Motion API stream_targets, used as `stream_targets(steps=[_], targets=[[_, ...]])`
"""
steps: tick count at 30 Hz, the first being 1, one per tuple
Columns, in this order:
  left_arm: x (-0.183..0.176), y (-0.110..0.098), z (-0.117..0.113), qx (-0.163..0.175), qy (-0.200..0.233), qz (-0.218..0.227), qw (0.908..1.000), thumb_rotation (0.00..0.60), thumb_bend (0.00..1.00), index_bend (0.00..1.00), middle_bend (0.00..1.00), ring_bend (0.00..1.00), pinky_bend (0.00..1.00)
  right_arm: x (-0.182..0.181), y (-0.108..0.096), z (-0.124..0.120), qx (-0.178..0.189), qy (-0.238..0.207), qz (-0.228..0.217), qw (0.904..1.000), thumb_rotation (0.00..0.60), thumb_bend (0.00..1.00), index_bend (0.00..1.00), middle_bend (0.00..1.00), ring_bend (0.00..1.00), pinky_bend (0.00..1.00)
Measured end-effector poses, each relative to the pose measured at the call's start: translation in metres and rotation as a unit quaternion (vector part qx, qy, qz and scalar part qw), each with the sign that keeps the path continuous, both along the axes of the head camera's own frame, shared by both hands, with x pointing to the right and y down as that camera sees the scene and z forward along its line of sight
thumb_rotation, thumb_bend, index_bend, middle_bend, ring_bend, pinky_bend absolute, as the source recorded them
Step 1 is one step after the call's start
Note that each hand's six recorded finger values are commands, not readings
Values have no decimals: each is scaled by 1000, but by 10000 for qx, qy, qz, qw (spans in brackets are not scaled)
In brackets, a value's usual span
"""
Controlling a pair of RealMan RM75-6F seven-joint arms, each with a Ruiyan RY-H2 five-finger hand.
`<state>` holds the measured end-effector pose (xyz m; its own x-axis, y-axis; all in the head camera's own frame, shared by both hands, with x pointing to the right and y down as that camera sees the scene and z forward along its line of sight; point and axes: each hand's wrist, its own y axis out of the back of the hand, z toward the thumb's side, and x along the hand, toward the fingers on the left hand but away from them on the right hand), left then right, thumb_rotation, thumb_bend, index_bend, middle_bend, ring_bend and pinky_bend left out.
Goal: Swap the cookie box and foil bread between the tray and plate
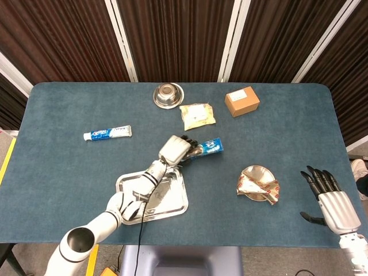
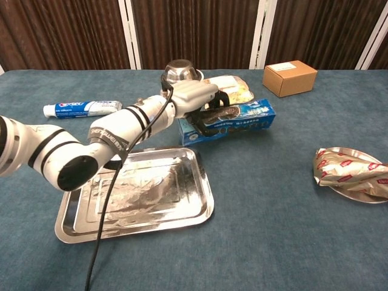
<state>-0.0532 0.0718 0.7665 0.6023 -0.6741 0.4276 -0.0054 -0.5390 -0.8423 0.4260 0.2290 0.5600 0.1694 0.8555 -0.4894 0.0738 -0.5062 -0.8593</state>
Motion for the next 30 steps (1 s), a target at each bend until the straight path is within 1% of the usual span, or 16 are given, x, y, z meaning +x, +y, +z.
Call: stream_targets(steps=[6,11,13,16,18,21,23,27,30], targets=[[3,6,-2,-189,259,-27,9995,600,299,0,0,0,46,-4,4,-3,11,-61,-95,9999,600,152,0,0,0,39],[-1,8,-12,-182,489,-26,9986,600,285,0,0,0,27,-11,11,-4,-42,-131,-235,9996,600,152,0,0,0,39],[-5,5,-16,-70,465,2,9989,600,285,0,0,0,20,-14,13,-5,-44,-157,-273,9995,600,151,0,0,0,39],[-9,2,-15,98,301,57,9995,600,287,0,0,0,15,-15,14,-8,-23,-201,-278,9994,600,151,0,0,0,39],[-11,-1,-14,159,213,35,9996,600,289,0,0,0,14,-14,14,-9,-17,-218,-265,9994,600,151,0,0,0,39],[-13,-6,-11,165,144,-49,9997,600,289,0,0,0,6,-13,13,-7,-51,-209,-254,9994,600,151,0,0,0,39],[-14,-7,-8,78,151,-144,9998,600,281,0,0,0,0,-12,12,-5,-77,-198,-237,9995,600,151,0,0,0,39],[-11,-5,-1,-276,322,-319,9986,596,273,0,0,0,0,-10,9,-4,-78,-182,-208,9996,600,151,0,0,0,39],[-8,-2,-3,-384,505,-308,9975,592,272,0,0,0,0,-11,9,-2,-95,-172,-213,9996,600,151,0,0,0,39]])
